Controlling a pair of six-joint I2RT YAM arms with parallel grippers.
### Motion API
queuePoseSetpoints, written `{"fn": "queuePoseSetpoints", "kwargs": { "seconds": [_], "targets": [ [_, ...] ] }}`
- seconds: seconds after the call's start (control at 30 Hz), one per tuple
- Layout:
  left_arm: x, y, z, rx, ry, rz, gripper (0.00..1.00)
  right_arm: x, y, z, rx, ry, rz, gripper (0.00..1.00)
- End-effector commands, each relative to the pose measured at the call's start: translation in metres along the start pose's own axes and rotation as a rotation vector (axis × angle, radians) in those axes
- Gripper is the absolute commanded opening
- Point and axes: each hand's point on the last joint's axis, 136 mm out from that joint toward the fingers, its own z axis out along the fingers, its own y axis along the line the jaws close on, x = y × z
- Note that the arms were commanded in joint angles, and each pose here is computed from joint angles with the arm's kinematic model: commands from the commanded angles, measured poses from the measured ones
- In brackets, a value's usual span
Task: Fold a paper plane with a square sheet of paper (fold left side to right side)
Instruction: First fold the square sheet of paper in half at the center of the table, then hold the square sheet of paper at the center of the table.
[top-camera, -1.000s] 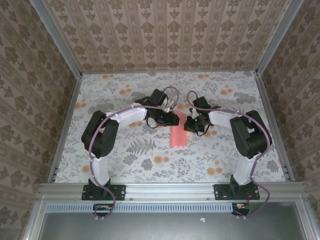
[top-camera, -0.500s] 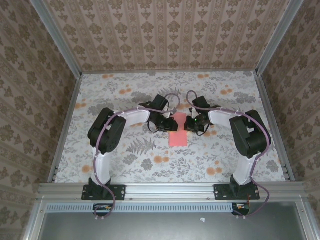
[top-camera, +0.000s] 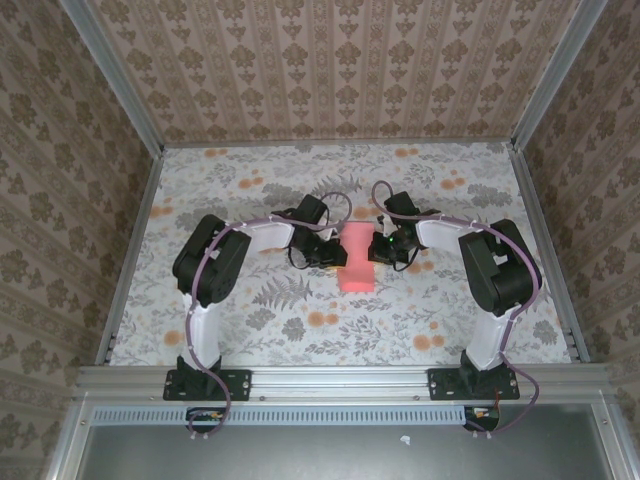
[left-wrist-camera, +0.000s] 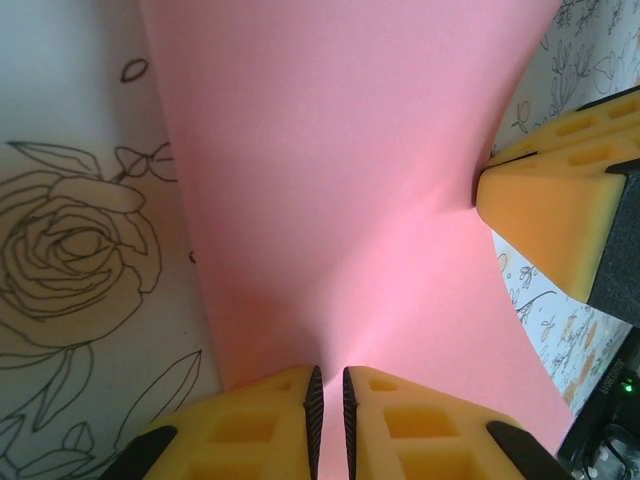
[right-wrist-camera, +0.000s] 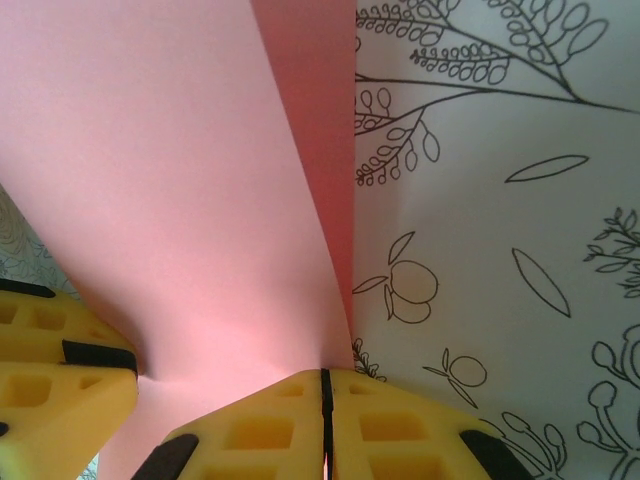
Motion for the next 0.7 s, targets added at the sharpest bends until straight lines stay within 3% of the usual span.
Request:
{"fn": "queuePoseSetpoints", "kwargs": {
  "seconds": [0.0,0.17,0.37,0.67],
  "targets": [
    [0.007,0.018,-0.013,-0.06,-0.006,-0.006,0.17,0.029,-0.035,0.011,0.144,0.106,0.035,0.09],
    [-0.004,-0.007,-0.032,-0.046,-0.055,0.085,0.17,0.029,-0.035,0.01,0.141,0.104,0.034,0.09],
    [-0.009,-0.03,-0.02,-0.01,-0.044,0.131,0.17,0.029,-0.033,0.01,0.137,0.103,0.034,0.09],
    [-0.008,-0.02,0.008,-0.014,-0.005,0.104,0.17,0.029,-0.032,0.01,0.131,0.103,0.033,0.09]
  ]
}}
